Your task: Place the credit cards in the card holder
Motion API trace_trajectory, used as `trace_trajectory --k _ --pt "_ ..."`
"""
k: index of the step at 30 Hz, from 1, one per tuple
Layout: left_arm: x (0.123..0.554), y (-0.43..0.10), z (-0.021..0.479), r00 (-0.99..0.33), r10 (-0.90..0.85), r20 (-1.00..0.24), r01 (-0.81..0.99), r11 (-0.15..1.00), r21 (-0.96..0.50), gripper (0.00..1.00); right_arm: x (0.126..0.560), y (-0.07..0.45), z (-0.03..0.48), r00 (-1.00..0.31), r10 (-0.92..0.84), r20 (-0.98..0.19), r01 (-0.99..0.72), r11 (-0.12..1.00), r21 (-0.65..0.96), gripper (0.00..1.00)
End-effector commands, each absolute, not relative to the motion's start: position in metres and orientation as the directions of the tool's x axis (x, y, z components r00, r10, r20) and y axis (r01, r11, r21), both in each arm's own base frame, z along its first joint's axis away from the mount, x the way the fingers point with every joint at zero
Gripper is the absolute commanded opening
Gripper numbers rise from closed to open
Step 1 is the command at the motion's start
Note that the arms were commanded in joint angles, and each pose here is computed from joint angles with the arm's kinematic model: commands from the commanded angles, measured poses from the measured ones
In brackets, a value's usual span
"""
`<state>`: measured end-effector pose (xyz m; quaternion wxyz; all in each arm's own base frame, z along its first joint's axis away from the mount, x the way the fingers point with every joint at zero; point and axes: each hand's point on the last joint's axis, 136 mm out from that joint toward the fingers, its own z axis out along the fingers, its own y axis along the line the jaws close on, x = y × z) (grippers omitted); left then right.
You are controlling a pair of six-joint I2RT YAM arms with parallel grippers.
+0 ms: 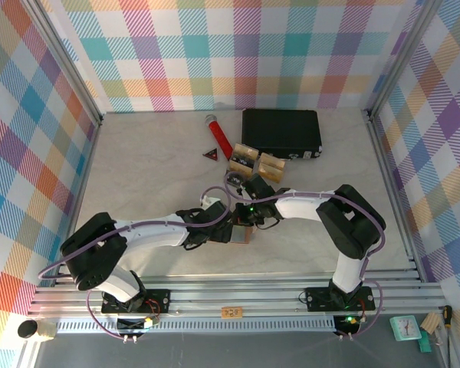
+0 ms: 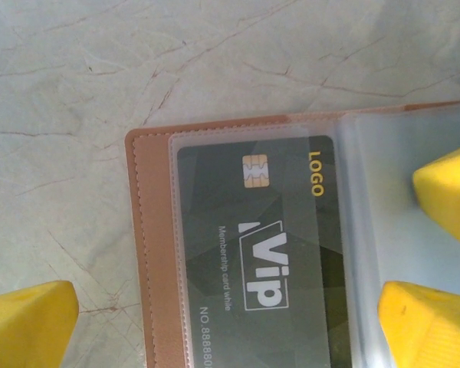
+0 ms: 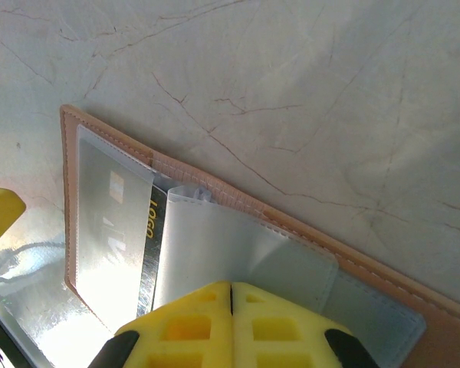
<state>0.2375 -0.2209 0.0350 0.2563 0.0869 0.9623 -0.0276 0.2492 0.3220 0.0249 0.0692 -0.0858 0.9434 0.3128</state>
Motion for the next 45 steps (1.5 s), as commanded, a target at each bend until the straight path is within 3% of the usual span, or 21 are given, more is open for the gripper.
trace_trajectory --k 1,8,12,15,41,45 --pt "0.239 -0.215 0.028 -0.853 0.168 -0.494 0.185 0.983 0.015 1.0 0.249 0.328 0.026 -0.976 -0.121 -0.179 -0.205 0.783 0.587 0.0" --pt "0.236 -0.207 0.021 -0.858 0.162 -0.487 0.165 0.986 0.038 1.0 0.251 0.328 0.035 -0.973 -0.118 -0.197 -0.214 0.781 0.587 0.0" --pt "0.234 -0.205 0.02 -0.86 0.154 -0.486 0.157 0.987 0.035 1.0 0.255 0.322 0.053 -0.966 -0.095 -0.241 -0.221 0.789 0.574 0.28" --pt "0.234 -0.204 0.019 -0.861 0.148 -0.487 0.153 0.988 0.03 1.0 0.257 0.317 0.06 -0.962 -0.08 -0.262 -0.22 0.797 0.563 0.37" --pt "0.231 -0.201 0.018 -0.862 0.139 -0.488 0.147 0.989 0.021 1.0 0.249 0.313 0.038 -0.98 -0.038 -0.197 -0.147 0.803 0.578 0.44" --pt "0.23 -0.201 0.017 -0.863 0.138 -0.486 0.146 0.989 0.021 1.0 0.248 0.31 0.041 -0.978 -0.032 -0.208 -0.148 0.806 0.572 0.52"
